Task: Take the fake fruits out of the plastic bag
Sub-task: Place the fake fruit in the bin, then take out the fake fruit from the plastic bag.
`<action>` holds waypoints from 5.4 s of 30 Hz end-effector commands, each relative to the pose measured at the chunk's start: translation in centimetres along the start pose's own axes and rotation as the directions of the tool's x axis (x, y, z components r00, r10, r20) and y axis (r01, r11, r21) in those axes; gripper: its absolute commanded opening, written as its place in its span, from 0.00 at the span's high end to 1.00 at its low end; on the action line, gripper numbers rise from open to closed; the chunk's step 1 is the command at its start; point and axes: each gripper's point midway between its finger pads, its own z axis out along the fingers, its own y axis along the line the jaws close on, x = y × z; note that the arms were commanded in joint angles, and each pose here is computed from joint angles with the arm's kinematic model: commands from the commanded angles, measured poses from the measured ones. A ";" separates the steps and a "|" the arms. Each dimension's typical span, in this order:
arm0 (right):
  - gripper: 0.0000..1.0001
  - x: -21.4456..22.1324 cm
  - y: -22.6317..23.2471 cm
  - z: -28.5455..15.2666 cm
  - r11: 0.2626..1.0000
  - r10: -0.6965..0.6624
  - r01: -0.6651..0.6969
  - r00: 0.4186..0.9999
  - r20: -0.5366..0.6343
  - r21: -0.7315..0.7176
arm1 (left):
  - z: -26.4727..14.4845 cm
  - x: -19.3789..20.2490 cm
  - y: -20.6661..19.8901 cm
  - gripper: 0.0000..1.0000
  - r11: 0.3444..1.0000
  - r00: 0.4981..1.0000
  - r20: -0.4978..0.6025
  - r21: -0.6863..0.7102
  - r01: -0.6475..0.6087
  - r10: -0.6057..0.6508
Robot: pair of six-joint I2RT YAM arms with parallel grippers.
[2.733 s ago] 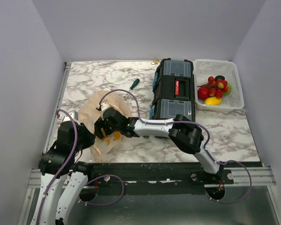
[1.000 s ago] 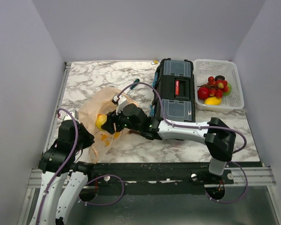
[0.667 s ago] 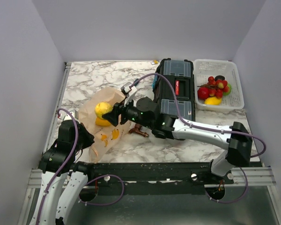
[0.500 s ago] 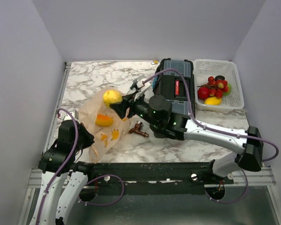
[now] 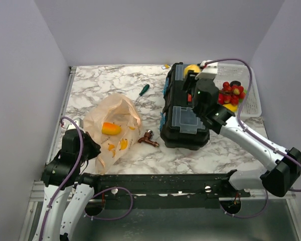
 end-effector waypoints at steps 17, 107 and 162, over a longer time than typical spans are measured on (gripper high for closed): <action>0.99 12.1 -27.3 13.8 0.819 0.207 -0.061 0.959 -0.195 0.571 | 0.3 0.0 1.1 1.00 0.997 0.999 0.002 -0.069 0.032 -0.032; 0.24 24.7 32.1 -7.6 0.484 -0.472 0.365 0.874 0.114 -0.795 | 1.4 -0.1 1.5 1.00 0.991 0.998 -0.052 -0.132 0.036 -0.044; 0.97 27.9 29.3 -10.9 0.404 -0.501 0.174 0.864 -0.058 -0.898 | 2.1 -2.1 0.5 1.00 0.993 0.996 0.049 -0.085 0.078 -0.073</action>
